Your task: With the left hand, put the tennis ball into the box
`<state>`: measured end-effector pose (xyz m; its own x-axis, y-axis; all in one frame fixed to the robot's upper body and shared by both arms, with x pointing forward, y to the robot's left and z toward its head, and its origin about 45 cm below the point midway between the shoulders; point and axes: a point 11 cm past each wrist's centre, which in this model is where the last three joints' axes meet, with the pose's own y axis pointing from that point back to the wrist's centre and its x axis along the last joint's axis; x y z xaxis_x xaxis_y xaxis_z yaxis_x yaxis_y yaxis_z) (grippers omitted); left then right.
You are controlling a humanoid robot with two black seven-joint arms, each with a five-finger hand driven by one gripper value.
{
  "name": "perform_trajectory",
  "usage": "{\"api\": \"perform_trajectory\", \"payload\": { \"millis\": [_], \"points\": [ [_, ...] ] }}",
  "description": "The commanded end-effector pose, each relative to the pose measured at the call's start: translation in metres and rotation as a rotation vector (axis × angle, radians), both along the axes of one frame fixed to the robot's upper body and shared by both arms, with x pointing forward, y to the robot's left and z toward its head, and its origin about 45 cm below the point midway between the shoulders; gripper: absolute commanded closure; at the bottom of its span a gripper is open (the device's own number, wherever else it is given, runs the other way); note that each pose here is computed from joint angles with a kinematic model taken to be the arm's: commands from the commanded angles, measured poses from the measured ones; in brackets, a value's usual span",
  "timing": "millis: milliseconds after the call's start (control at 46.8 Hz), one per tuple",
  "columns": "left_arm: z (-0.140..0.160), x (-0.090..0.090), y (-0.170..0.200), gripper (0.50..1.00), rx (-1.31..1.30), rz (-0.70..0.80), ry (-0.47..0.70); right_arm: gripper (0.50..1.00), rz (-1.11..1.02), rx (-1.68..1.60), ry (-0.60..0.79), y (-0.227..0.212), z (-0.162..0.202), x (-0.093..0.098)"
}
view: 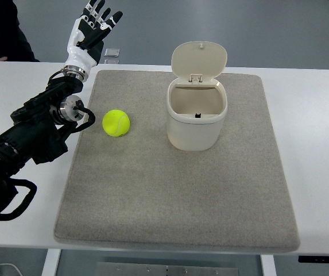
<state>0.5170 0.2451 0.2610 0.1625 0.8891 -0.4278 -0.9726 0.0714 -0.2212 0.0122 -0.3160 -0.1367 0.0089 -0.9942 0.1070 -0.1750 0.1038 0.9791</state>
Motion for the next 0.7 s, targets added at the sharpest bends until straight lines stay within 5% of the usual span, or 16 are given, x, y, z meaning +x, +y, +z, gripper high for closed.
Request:
{"api": "perform_trajectory", "payload": {
  "millis": [0,213,555,683],
  "points": [
    [0.001,0.0,0.0,0.508,0.0,0.0,-0.001,0.562,0.0,-0.001,0.0,0.0,0.0,0.0],
    [0.005,0.002,0.005,0.508,0.018,0.029,-0.001,0.562,0.0,-0.001,0.0,0.0,0.0,0.0],
    [0.116,0.025,0.048,0.51,0.15,0.066,-0.193,0.562,0.0,0.001,0.0,0.0,0.0,0.0],
    [0.142,0.028,0.033,0.51,0.293,-0.012,-0.211,0.562,0.0,-0.001,0.0,0.0,0.0,0.0]
  ]
}}
